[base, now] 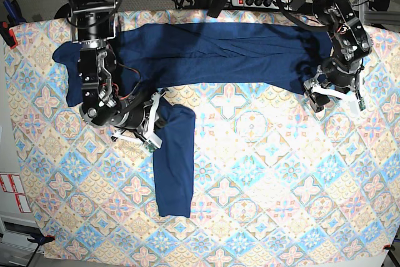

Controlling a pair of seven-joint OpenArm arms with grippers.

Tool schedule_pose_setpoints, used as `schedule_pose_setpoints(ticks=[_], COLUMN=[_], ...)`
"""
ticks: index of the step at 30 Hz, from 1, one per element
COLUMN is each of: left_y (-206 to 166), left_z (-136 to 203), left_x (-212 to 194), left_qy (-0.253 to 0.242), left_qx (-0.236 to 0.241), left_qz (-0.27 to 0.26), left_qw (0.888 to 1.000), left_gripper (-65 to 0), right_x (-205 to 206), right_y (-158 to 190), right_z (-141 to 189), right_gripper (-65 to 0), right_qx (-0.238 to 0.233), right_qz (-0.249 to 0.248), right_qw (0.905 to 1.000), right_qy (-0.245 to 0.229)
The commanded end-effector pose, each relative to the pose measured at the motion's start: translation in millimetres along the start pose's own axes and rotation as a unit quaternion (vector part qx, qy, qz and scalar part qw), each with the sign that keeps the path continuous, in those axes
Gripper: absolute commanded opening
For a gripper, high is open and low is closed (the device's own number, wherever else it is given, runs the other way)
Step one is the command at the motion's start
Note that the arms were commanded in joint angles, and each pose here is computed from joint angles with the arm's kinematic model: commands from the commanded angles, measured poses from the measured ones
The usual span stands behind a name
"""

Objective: Fold the T-shirt properly
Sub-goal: 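Drag the sleeve with the right gripper up onto the folded band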

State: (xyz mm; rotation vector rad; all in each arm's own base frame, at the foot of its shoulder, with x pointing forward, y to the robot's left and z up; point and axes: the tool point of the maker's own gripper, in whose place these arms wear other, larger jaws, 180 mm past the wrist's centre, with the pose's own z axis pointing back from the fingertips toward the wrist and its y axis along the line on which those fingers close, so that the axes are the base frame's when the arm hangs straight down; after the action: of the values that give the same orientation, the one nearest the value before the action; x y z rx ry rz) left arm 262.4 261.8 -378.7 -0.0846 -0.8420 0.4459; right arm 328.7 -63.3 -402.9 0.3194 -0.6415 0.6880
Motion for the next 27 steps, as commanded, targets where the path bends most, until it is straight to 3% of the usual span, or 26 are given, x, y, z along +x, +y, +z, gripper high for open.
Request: schedule_pose_setpoints(ticks=[1, 7, 21, 27], left_y=[-3, -3, -3, -2], left_z=[2, 2, 2, 3], left_x=[15, 15, 14, 14], left_qy=[-0.023, -0.023, -0.023, -0.023], left_qx=[-0.005, -0.005, -0.005, -0.005], left_qz=[-0.004, -0.004, -0.004, -0.005], left_qw=[1.0, 1.0, 1.0, 1.0], left_gripper=[-19.3, -19.3, -19.3, -19.3], right_x=[22, 17, -23, -49], right_y=[-2, 35, 91, 97], right_z=[8, 21, 55, 60], right_gripper=[-64.8, -64.8, -64.8, -64.8], right_qx=[-0.001, 0.044, 0.109, 0.126], right_qz=[0.007, -0.014, -0.037, -0.04], right_qw=[0.9994, 0.997, 0.9914, 0.9911], right_qy=[-0.034, -0.063, -0.063, -0.017])
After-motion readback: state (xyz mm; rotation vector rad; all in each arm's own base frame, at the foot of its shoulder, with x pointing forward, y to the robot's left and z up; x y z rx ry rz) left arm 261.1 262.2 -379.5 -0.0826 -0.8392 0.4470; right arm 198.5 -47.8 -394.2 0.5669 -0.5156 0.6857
